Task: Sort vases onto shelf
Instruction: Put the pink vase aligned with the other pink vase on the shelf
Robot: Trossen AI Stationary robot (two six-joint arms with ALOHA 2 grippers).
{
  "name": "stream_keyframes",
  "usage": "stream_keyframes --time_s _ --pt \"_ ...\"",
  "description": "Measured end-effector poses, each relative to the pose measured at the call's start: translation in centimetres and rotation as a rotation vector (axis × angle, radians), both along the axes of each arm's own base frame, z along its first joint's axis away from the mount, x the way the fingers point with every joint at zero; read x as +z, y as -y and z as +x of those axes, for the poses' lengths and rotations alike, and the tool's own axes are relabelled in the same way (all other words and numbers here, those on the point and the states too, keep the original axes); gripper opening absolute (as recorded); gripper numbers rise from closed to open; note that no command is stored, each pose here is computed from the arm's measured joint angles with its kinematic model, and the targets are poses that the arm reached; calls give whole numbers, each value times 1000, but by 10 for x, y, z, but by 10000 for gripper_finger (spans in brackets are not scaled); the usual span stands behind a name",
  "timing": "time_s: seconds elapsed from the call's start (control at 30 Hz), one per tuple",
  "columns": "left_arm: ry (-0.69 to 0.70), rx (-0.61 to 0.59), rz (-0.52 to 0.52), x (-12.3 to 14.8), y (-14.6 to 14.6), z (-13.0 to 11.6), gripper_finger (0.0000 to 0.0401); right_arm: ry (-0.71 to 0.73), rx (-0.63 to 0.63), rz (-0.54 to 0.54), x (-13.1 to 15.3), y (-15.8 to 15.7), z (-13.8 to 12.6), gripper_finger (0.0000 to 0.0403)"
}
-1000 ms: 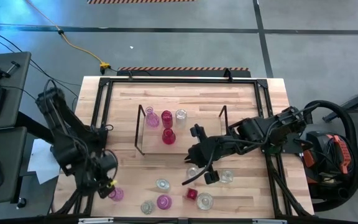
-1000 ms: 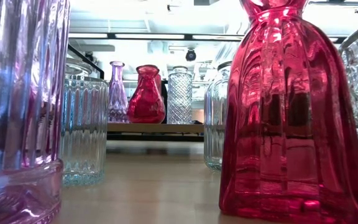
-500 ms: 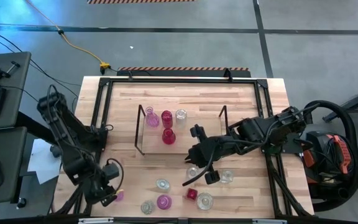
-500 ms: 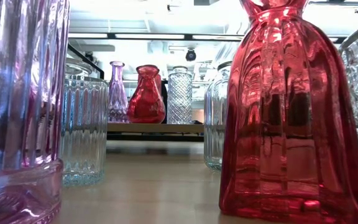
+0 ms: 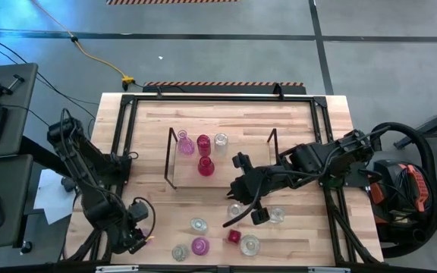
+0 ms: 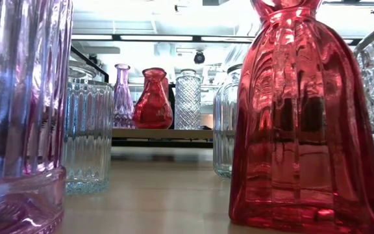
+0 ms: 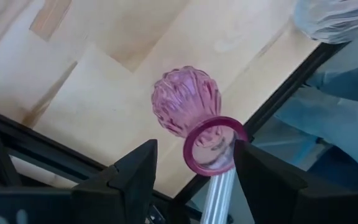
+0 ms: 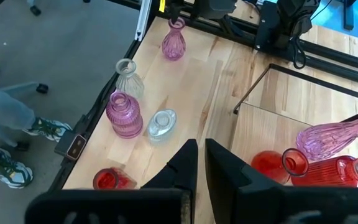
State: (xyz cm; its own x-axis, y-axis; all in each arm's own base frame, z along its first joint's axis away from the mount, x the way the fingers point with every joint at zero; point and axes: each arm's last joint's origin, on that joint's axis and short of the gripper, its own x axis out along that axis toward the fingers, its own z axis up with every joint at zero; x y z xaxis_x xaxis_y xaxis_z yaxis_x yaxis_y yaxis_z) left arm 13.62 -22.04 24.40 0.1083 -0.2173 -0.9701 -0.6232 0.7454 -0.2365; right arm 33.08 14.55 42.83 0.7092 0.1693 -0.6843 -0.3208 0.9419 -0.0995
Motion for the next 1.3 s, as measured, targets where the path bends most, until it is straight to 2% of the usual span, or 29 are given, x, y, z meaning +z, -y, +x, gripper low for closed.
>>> stream_keyframes --time_s 0.23,0.57,0.87,1.13,1.3 --pt "-37 9 33 -12 -2 -2 202 0 3 -2 0 0 0 16" --pt "-36 10 37 -14 -1 -1 193 0 0 1 0 0 0 16" --pt "-45 -17 68 -24 4 3 124 -1 0 0 0 0 0 16" --pt "-33 -30 50 -20 3 3 20 0 0 0 0 0 0 16" --pt "-16 -21 28 -16 -1 6 22 1 1 0 0 0 0 16"
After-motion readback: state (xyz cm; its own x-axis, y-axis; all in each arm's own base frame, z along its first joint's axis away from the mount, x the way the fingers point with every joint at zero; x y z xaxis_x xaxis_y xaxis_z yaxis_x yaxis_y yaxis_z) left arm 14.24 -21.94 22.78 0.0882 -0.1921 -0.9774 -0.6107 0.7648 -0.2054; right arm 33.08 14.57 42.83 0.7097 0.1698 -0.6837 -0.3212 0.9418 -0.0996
